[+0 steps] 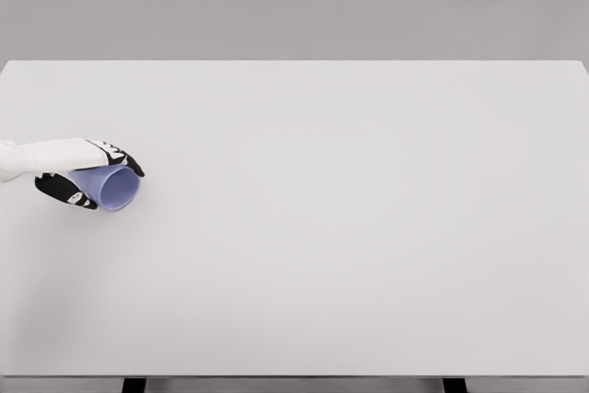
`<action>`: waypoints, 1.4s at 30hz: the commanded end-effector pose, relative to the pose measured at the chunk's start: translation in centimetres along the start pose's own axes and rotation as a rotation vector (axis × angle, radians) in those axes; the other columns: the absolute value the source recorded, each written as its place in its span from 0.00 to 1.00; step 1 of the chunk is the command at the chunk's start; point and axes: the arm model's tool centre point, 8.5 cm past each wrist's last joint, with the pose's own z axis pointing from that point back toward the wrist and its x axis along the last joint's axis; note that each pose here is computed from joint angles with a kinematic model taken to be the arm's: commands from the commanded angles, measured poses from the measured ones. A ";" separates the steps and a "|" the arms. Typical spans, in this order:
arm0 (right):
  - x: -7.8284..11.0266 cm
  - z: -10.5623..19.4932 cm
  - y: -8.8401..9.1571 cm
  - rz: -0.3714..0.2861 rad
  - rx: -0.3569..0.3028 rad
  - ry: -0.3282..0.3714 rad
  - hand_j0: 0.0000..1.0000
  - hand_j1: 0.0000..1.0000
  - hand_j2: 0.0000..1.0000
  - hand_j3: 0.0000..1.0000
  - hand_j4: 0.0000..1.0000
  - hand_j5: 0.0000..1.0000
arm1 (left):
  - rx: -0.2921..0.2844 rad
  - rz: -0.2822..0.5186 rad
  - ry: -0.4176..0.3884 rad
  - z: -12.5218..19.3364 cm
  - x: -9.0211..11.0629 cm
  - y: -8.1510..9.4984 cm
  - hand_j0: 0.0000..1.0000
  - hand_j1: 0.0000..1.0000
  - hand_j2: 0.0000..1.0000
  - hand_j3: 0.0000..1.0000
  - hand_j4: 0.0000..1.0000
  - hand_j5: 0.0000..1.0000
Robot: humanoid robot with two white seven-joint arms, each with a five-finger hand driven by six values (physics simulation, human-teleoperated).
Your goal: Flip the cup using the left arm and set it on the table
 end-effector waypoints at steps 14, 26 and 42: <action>0.0 0.0 0.0 0.000 0.000 0.000 1.00 1.00 1.00 1.00 1.00 1.00 | 0.184 0.066 -0.156 3.6 3.6 5.4 0.51 0.51 0.51 0.51 0.51 0.51; 0.0 0.0 0.0 0.000 0.000 0.000 1.00 1.00 1.00 1.00 1.00 1.00 | 0.400 0.438 -0.420 2.1 5.0 6.3 0.45 0.45 0.45 0.45 0.45 0.45; 0.0 0.0 0.0 0.000 0.000 0.000 1.00 1.00 1.00 1.00 1.00 1.00 | 0.453 1.166 -0.606 -5.0 5.5 3.4 0.46 0.46 0.46 0.46 0.46 0.46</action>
